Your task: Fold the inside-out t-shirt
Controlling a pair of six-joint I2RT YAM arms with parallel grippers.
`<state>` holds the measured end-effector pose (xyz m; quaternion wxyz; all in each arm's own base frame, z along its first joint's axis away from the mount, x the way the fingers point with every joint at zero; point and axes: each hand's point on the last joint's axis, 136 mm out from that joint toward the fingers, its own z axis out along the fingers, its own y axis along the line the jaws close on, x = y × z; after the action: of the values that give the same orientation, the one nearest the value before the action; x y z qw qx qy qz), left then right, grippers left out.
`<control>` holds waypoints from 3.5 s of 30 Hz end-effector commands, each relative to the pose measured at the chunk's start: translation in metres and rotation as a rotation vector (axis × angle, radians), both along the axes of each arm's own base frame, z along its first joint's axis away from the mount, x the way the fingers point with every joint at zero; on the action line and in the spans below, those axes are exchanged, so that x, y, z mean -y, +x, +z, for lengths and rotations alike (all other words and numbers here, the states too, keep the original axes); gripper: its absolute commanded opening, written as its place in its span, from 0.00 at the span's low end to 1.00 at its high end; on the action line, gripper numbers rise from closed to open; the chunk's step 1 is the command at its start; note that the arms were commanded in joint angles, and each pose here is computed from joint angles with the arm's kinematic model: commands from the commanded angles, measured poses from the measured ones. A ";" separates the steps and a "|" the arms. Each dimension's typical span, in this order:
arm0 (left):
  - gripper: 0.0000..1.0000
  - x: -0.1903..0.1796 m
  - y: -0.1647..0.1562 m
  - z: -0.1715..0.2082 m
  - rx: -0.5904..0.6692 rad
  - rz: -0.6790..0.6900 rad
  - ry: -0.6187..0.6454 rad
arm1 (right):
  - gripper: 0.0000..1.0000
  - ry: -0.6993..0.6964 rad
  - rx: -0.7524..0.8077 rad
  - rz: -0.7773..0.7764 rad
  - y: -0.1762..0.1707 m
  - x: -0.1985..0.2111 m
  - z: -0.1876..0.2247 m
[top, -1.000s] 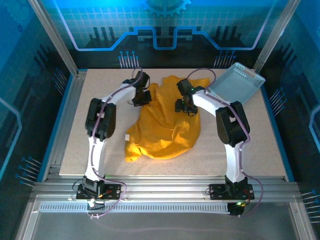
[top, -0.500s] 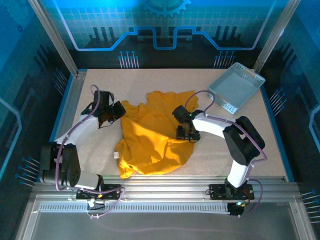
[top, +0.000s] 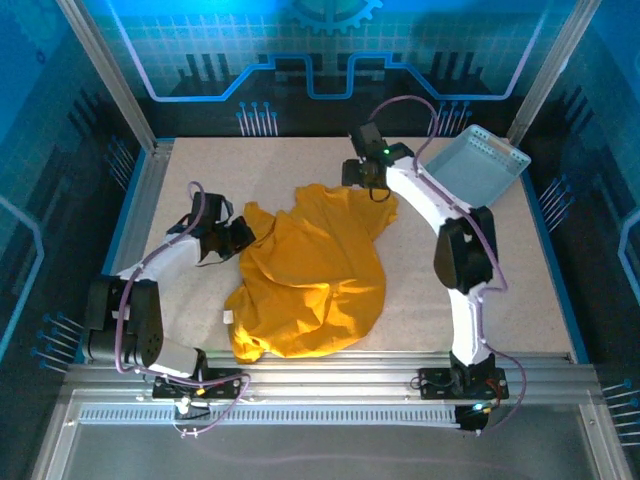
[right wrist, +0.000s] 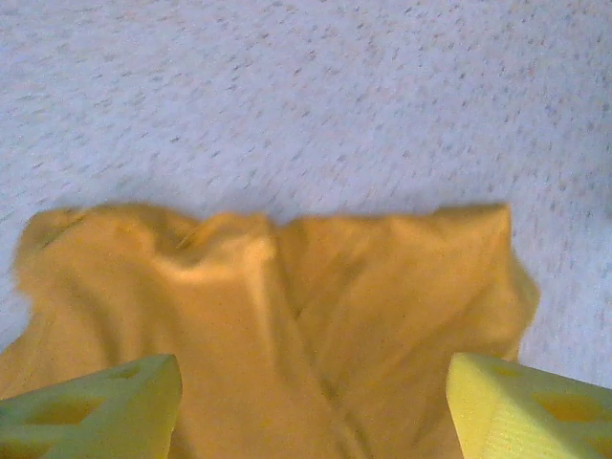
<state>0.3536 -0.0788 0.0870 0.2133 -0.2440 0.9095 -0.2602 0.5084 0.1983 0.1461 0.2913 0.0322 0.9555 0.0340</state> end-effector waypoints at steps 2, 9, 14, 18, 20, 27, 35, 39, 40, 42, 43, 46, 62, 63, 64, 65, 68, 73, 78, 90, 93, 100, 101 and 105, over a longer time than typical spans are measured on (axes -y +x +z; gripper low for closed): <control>0.00 0.003 -0.005 -0.001 0.000 -0.008 -0.025 | 0.75 -0.159 -0.176 0.003 0.003 0.022 -0.058; 0.00 0.001 -0.006 0.000 0.001 -0.006 -0.016 | 0.75 -0.240 -0.243 -0.108 0.013 0.063 -0.093; 0.00 0.000 -0.006 0.001 0.009 0.000 -0.015 | 0.72 -0.182 -0.303 -0.068 0.016 0.060 -0.118; 0.00 0.001 -0.003 0.011 0.033 0.006 -0.021 | 0.56 -0.168 -0.332 -0.060 0.015 0.057 -0.128; 0.00 -0.005 0.000 0.024 0.056 0.025 0.002 | 0.37 -0.159 -0.333 -0.074 0.015 0.061 -0.126; 0.00 -0.017 0.037 0.106 0.187 0.062 0.037 | 0.00 -0.099 -0.175 -0.058 0.030 0.060 -0.052; 0.00 -0.003 0.045 0.231 0.437 0.019 0.043 | 0.00 -0.061 0.124 -0.096 0.003 0.086 0.108; 0.00 0.058 0.006 0.201 0.381 -0.183 0.115 | 0.00 -0.028 0.132 -0.138 -0.039 0.111 0.110; 0.00 0.075 -0.008 0.182 0.340 -0.235 0.113 | 0.00 -0.006 0.113 -0.139 -0.054 0.114 0.100; 0.00 0.100 -0.037 0.136 0.239 -0.303 0.083 | 0.00 0.015 0.070 -0.137 -0.076 0.117 0.078; 0.02 0.116 -0.053 0.113 0.189 -0.347 0.055 | 0.00 0.026 0.040 -0.138 -0.090 0.118 0.064; 0.17 0.149 -0.102 0.055 0.052 -0.461 0.036 | 0.00 0.046 -0.062 -0.140 -0.129 0.118 0.018; 0.69 0.042 -0.030 0.042 -0.058 -0.050 0.056 | 0.00 -0.030 -0.108 -0.208 -0.175 0.140 -0.019; 0.70 0.041 -0.024 0.036 -0.069 -0.038 0.060 | 0.00 -0.031 -0.109 -0.207 -0.175 0.140 -0.019; 0.71 0.038 -0.019 0.030 -0.075 -0.026 0.068 | 0.00 -0.029 -0.110 -0.206 -0.174 0.139 -0.020; 0.70 0.038 -0.014 0.025 -0.075 -0.024 0.067 | 0.00 -0.028 -0.108 -0.203 -0.174 0.138 -0.020; 0.68 0.040 0.000 0.012 -0.082 -0.032 0.075 | 0.00 -0.023 -0.112 -0.199 -0.174 0.137 -0.023; 0.65 0.029 0.017 -0.001 -0.082 -0.014 0.159 | 0.00 -0.019 -0.124 -0.192 -0.174 0.135 -0.028; 0.65 0.015 0.031 0.007 -0.050 0.009 0.256 | 0.00 -0.028 -0.125 -0.194 -0.176 0.136 -0.030; 0.62 0.017 0.044 -0.021 -0.141 -0.021 0.289 | 0.00 -0.040 -0.118 -0.203 -0.177 0.140 -0.028; 0.57 0.018 0.042 -0.027 -0.164 -0.030 0.292 | 0.00 -0.044 -0.118 -0.201 -0.177 0.140 -0.027; 0.39 0.020 0.036 -0.030 -0.181 -0.038 0.272 | 0.00 -0.050 -0.114 -0.212 -0.174 0.142 -0.023; 0.35 0.020 0.036 -0.030 -0.183 -0.038 0.272 | 0.00 -0.049 -0.113 -0.213 -0.174 0.142 -0.022; 0.19 0.020 0.035 -0.025 -0.180 -0.043 0.274 | 0.00 -0.050 -0.101 -0.217 -0.171 0.143 -0.015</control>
<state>0.3881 -0.0992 0.0531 0.1604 -0.2183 0.9561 -0.1115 0.3329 0.0554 0.1195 0.2341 0.1246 0.9640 -0.0166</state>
